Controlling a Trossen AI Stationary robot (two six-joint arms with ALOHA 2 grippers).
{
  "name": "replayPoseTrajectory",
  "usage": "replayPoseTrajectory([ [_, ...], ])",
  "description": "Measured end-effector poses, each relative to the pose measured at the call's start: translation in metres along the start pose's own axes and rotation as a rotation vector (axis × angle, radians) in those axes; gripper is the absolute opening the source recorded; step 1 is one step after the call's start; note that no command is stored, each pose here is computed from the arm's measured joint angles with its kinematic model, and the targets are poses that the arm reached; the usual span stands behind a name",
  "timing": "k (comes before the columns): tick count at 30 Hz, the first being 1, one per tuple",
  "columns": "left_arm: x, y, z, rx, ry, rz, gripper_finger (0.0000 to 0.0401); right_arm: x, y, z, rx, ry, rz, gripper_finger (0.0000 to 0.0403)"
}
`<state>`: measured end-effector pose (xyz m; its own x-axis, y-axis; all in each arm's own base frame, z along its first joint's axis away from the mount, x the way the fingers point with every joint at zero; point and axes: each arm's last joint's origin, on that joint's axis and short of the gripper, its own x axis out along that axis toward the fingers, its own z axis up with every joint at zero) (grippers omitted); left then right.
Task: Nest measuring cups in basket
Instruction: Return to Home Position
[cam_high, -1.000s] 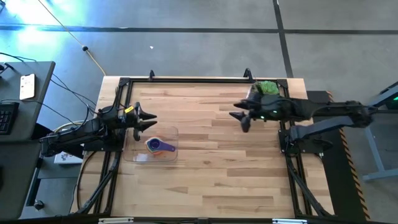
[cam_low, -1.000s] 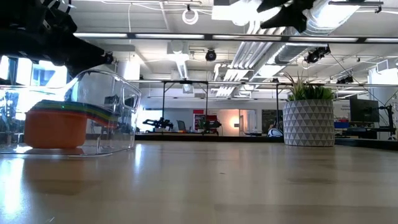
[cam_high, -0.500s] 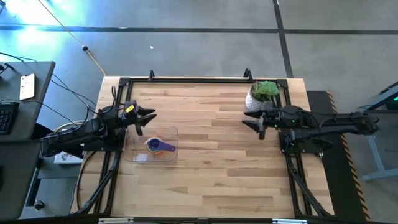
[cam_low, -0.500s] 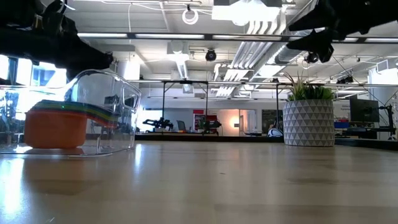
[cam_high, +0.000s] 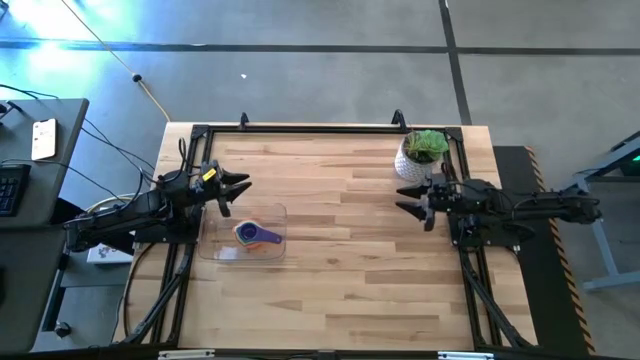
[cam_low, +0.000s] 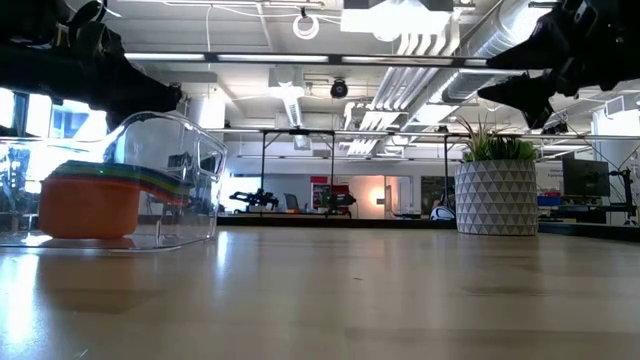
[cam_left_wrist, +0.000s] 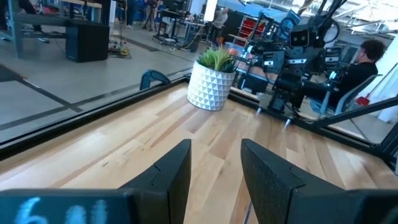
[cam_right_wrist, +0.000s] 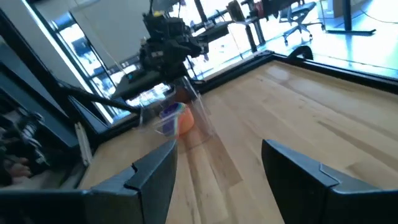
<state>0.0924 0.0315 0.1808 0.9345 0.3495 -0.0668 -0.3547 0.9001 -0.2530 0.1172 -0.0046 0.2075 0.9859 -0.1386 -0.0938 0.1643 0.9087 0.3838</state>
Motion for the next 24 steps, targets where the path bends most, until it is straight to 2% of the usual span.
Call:
replayPoseTrajectory([
  [5,0.000,0.000,0.000,0.000,0.000,0.000,0.0131,-0.004,-0.006,-0.014,0.045,-0.038,0.041,0.0226],
  [14,0.000,0.000,0.000,0.000,0.000,0.000,0.0131,-0.008,-0.010,-0.028,0.045,-0.028,0.113,0.0226],
  [24,0.000,0.000,0.000,0.000,0.001,-0.001,0.0131,-0.005,-0.018,-0.048,0.045,0.064,0.077,0.0226],
])
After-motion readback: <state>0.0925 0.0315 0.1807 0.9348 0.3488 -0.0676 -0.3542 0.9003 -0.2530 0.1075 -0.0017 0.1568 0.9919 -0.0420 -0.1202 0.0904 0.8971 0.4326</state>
